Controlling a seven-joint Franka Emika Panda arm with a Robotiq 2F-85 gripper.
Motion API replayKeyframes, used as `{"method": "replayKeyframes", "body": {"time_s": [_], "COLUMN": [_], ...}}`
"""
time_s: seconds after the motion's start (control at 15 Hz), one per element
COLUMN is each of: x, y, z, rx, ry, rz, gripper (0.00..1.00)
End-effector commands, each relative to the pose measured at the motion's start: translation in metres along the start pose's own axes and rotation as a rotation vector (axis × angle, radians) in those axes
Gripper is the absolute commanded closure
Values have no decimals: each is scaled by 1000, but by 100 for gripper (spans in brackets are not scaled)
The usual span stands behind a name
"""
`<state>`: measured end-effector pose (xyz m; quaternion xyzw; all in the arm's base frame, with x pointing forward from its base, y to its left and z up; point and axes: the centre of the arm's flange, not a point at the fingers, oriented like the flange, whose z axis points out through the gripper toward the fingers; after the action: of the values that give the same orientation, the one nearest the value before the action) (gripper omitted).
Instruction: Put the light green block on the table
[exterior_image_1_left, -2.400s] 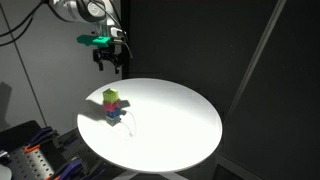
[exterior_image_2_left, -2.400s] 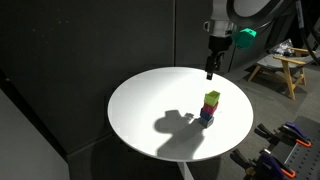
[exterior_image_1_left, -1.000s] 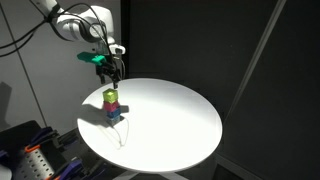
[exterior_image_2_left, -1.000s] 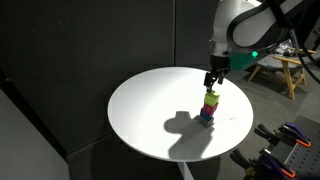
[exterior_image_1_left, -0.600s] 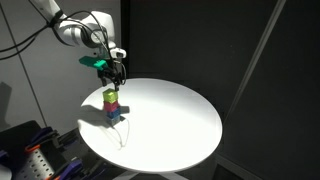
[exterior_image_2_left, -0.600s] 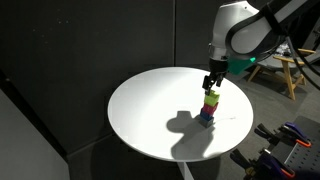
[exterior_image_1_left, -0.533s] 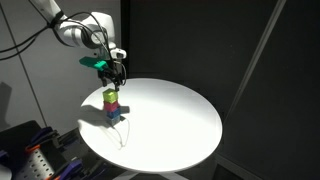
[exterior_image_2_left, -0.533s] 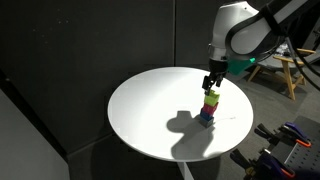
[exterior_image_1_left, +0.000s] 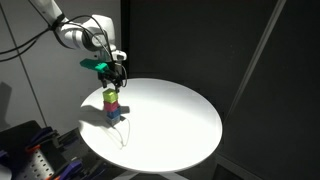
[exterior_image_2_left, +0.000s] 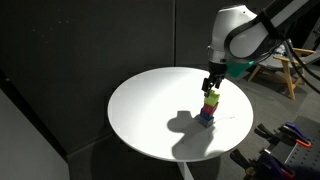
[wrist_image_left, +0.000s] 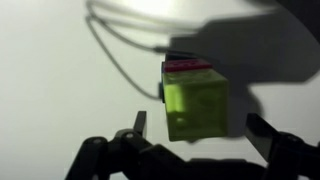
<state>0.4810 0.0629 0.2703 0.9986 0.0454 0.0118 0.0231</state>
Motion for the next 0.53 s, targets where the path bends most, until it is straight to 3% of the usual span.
{"method": "replayKeyframes", "body": {"time_s": [0.0, 0.47], "x": [0, -1], "y": [5, 4], "z": [5, 13], "rx": [5, -1], "ry": [7, -10], "rz": [-21, -21], "gripper": [0, 0]}}
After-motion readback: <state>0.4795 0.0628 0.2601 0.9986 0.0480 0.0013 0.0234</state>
